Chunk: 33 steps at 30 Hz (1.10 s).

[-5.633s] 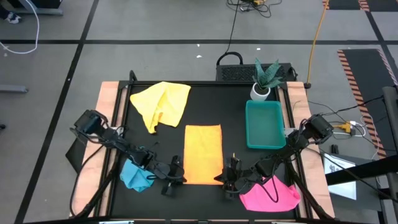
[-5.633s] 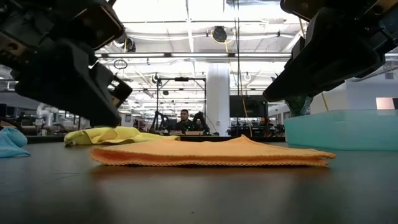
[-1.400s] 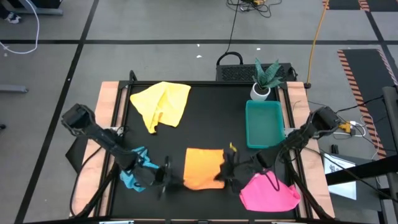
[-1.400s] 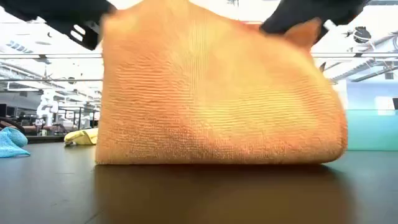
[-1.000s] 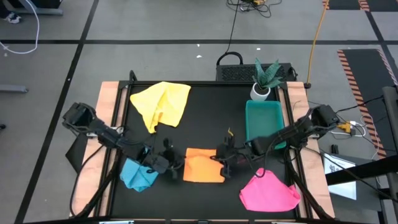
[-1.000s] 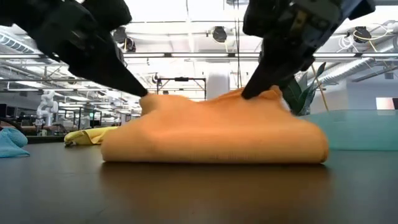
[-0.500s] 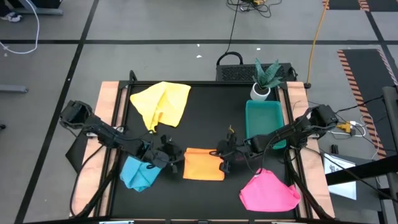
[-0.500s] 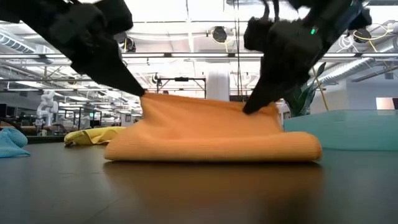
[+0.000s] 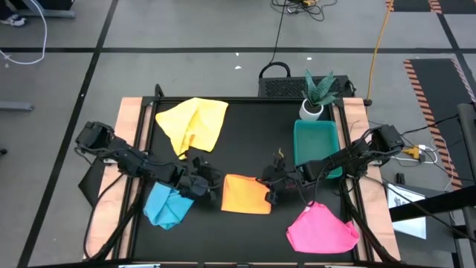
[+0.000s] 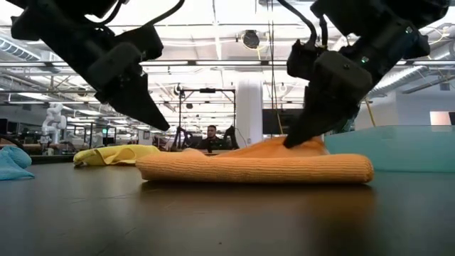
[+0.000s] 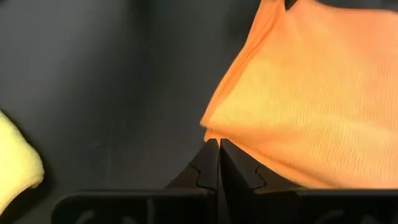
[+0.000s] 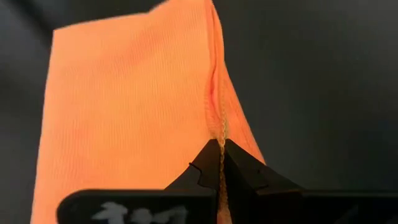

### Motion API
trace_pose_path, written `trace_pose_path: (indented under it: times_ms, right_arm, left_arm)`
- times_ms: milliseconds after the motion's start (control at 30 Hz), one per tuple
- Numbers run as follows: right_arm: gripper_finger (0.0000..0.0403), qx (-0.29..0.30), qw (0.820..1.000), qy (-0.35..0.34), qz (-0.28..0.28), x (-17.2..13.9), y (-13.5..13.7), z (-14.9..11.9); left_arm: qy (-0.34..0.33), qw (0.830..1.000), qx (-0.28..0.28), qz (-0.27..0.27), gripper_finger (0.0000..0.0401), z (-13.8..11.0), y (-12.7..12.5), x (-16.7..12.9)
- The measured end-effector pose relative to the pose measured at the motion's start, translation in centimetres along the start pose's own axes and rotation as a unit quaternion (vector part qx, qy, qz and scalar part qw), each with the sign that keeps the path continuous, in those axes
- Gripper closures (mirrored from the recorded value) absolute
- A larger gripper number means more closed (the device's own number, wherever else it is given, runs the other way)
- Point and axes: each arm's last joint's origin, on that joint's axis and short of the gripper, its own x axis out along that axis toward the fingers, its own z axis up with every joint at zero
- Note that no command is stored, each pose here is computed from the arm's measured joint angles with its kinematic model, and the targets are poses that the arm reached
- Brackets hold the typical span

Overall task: Fold microfiber towels
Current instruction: Fold the orange microfiber cloth

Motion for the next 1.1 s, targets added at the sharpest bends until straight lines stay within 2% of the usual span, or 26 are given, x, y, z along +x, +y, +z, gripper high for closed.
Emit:
trace_pose_path:
  times_ms: [200, 300, 433, 567, 767, 933, 1100]
  right_arm:
    - [0.0401, -0.037, 0.995, -0.053, 0.079, -0.1, 1.0, 1.3]
    - [0.0401, -0.056, 0.991, -0.072, 0.102, -0.2, 1.3, 1.7]
    - [0.0401, -0.060, 0.991, -0.067, 0.098, -0.2, 1.2, 1.6]
    - [0.0401, -0.043, 0.996, -0.038, 0.070, -0.1, 0.7, 1.1]
    - [0.0401, -0.043, 0.996, -0.029, 0.067, 0.0, 0.6, 0.9]
    - [0.0401, -0.038, 0.997, -0.028, 0.066, 0.0, 0.6, 0.9]
    - [0.0401, -0.037, 0.997, -0.012, 0.060, 0.0, 0.5, 0.6]
  left_arm:
    - [0.022, 0.999, -0.005, -0.027, 0.0398, -0.3, -0.3, -0.1]
    - [0.020, 0.999, 0.001, -0.042, 0.0393, -0.5, -0.9, -0.5]
    - [0.010, 0.998, 0.018, -0.065, 0.0382, -0.9, -2.0, -1.0]
    - [-0.041, 0.993, 0.031, -0.107, 0.0389, -1.2, -3.0, -1.4]
    - [-0.095, 0.989, 0.031, -0.111, 0.0392, -1.7, -3.7, 0.9]
    - [-0.052, 0.991, 0.024, -0.122, 0.0389, -3.0, -3.4, 3.7]
    - [0.007, 0.993, 0.008, -0.119, 0.0395, -4.1, -3.2, 3.8]
